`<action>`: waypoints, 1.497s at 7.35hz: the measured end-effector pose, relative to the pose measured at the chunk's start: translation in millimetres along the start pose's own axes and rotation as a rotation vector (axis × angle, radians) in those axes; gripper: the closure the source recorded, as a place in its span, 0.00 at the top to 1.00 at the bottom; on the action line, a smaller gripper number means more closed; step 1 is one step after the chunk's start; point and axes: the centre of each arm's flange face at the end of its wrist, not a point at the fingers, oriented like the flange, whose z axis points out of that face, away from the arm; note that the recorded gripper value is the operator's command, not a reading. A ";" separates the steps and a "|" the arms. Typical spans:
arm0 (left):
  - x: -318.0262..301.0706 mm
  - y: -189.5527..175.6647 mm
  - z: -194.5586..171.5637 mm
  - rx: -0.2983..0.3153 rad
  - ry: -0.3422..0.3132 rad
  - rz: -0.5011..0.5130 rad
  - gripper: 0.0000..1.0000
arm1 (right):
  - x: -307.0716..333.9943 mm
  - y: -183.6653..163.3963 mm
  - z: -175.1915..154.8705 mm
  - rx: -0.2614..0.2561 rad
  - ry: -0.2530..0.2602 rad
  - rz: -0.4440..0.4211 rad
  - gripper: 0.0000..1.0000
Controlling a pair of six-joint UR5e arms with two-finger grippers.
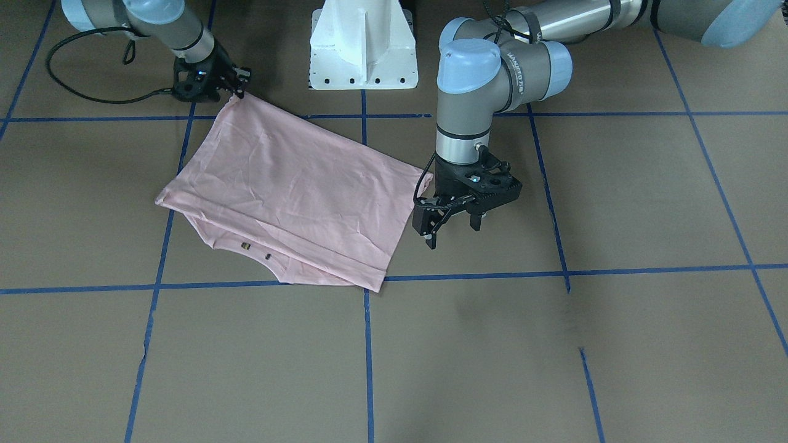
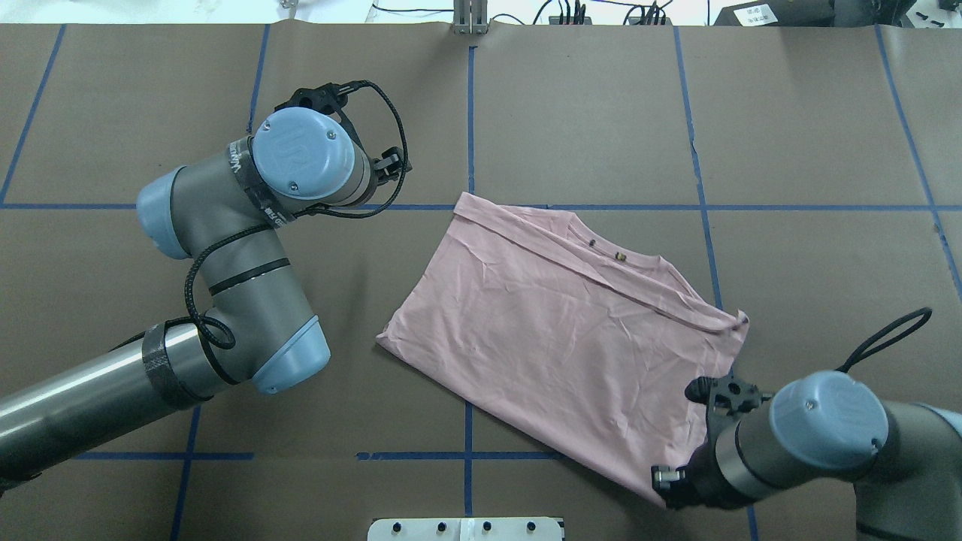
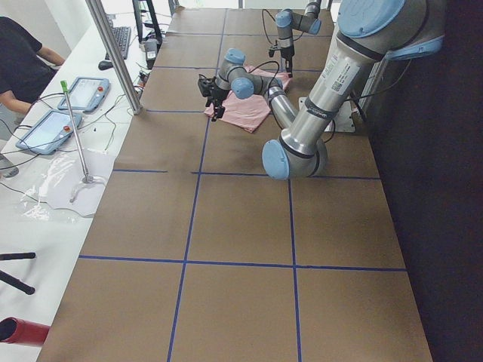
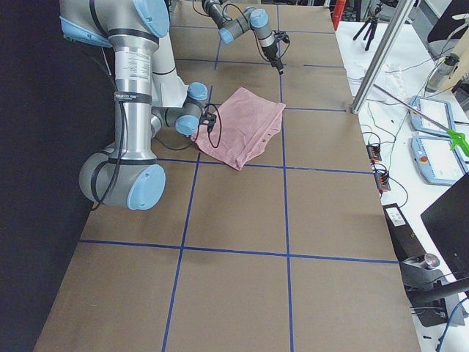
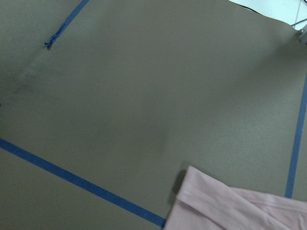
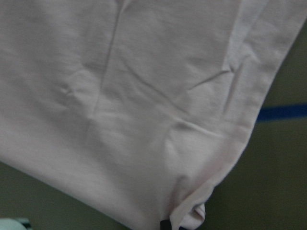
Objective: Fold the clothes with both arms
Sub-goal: 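Drag the folded shirt toward the robot with the right gripper while the left gripper lowers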
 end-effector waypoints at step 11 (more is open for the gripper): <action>-36.9 189.3 12.7 -0.203 -0.152 -0.123 0.90 | -71.8 -36.1 -100.0 0.346 -0.289 0.129 1.00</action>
